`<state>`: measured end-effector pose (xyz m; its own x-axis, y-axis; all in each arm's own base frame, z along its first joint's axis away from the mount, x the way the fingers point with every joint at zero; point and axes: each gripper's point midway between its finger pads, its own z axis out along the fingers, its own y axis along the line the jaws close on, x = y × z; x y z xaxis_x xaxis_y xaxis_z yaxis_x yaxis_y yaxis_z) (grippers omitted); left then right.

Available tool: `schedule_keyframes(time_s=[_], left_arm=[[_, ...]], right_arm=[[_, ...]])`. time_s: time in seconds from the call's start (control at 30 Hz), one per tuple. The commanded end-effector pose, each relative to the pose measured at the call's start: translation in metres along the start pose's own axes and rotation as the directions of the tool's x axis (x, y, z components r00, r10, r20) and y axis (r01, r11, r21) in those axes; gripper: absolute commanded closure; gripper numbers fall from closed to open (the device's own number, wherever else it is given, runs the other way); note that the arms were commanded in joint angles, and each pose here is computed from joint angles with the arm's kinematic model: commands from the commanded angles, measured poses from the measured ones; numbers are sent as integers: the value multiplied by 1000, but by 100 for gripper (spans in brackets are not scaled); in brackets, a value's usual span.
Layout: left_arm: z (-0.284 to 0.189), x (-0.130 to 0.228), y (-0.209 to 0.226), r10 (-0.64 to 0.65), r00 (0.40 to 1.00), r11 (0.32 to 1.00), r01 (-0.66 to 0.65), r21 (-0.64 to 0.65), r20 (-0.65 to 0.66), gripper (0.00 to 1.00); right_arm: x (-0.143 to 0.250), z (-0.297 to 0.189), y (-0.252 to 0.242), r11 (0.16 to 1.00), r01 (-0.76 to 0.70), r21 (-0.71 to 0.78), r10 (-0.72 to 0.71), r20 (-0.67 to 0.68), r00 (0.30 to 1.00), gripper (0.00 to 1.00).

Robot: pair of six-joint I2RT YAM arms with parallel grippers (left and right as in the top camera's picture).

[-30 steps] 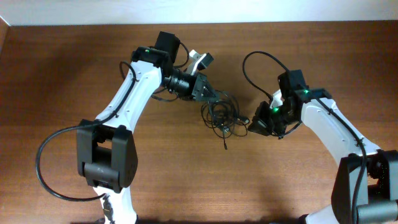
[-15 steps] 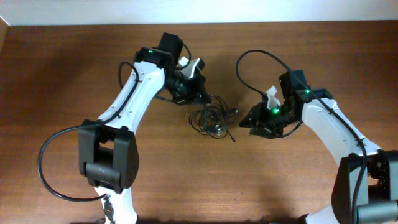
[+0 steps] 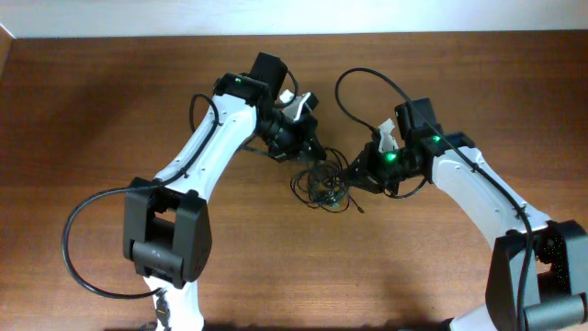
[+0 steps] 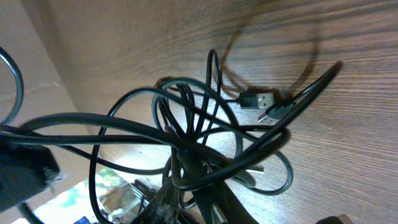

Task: Untangle cables
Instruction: 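Pull a single cable rightward with the right gripper, left holding bundle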

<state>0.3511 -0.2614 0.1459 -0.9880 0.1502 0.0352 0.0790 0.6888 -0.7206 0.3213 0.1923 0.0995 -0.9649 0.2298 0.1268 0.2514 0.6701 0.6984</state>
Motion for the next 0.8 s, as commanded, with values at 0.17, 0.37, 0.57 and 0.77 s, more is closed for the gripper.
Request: schedule_keyframes(time_s=[0.17, 0.37, 0.57, 0.77], left_arm=[[-4, 1, 0, -2, 1000, 1000, 3, -6, 12, 100], [-35, -26, 93, -41, 972, 835, 161, -527, 232, 100], [-37, -22, 116, -73, 962, 773, 222, -594, 265, 100], [-37, -22, 117, -75, 962, 771, 224, -596, 264, 100]], right_arm=[[7, 2, 9, 999, 37, -17, -37, -12, 999, 96], [12, -34, 44, 969, 236, -72, -230, 88, 969, 96], [50, -93, 106, 787, 590, -182, -545, 242, 803, 96], [73, -160, 145, 645, 751, -142, -623, 470, 625, 96]])
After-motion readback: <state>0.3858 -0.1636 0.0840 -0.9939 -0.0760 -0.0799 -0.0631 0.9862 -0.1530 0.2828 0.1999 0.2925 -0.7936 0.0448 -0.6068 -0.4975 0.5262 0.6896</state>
